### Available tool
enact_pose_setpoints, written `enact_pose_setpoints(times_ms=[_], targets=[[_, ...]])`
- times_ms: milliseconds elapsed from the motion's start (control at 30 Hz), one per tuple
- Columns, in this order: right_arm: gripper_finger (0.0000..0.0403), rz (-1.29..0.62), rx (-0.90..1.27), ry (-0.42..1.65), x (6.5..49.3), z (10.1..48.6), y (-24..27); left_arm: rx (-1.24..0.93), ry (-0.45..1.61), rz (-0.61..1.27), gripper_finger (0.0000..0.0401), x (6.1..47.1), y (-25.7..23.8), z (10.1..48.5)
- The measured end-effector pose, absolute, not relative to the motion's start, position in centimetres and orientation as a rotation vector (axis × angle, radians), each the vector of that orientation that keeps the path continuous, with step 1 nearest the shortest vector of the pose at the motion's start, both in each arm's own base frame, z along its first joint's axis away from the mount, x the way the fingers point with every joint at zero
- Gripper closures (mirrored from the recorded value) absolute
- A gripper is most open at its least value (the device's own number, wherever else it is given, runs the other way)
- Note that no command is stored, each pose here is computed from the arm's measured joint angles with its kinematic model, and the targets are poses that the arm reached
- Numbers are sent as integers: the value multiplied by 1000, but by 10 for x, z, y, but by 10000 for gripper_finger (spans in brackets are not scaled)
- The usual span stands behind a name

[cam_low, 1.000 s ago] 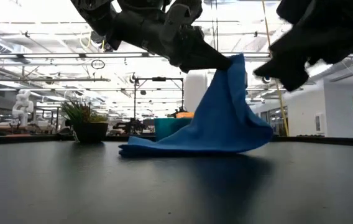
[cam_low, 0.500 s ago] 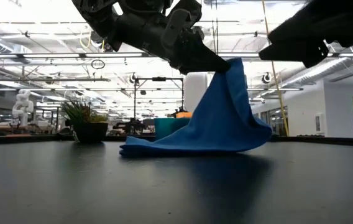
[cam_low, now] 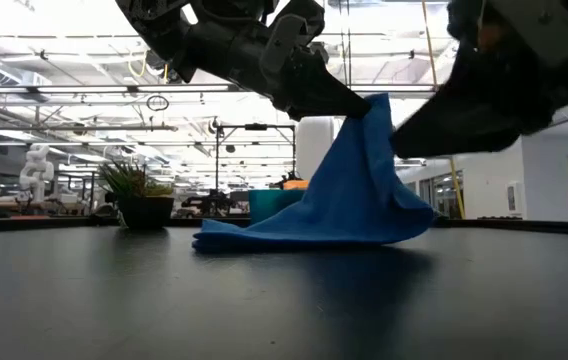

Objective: Fold microfiber towels
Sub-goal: Fold the blue microfiber cloth

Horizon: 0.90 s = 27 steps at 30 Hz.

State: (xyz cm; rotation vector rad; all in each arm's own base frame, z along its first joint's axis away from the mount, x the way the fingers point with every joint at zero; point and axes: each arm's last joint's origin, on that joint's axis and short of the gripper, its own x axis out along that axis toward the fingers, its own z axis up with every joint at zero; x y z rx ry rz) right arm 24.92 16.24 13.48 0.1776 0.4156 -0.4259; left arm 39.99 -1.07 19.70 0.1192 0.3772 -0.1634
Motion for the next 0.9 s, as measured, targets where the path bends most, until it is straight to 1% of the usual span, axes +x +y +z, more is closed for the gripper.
enact_pose_setpoints(times_ms=[100, 233, 333, 533, 633, 700, 800, 900], targets=[[200, -458, 194, 438, 248, 131, 159, 122, 377, -164, 390, 400, -11, 197], [200, -499, 199, 464, 247, 127, 153, 123, 377, -164, 397, 400, -11, 197], [200, -521, 208, 468, 248, 127, 148, 123, 377, -164, 390, 400, -11, 197], [200, -537, 218, 464, 251, 127, 144, 123, 376, -164, 397, 400, -11, 197], [202, -540, 213, 477, 251, 126, 142, 123, 375, -164, 390, 400, -11, 197], [210, -531, 218, 494, 252, 125, 141, 123, 374, -164, 390, 400, -11, 197], [234, -519, 224, 511, 251, 124, 141, 122, 375, -164, 397, 400, -11, 197], [258, -513, 229, 508, 251, 124, 142, 122, 375, -162, 392, 400, -11, 197]])
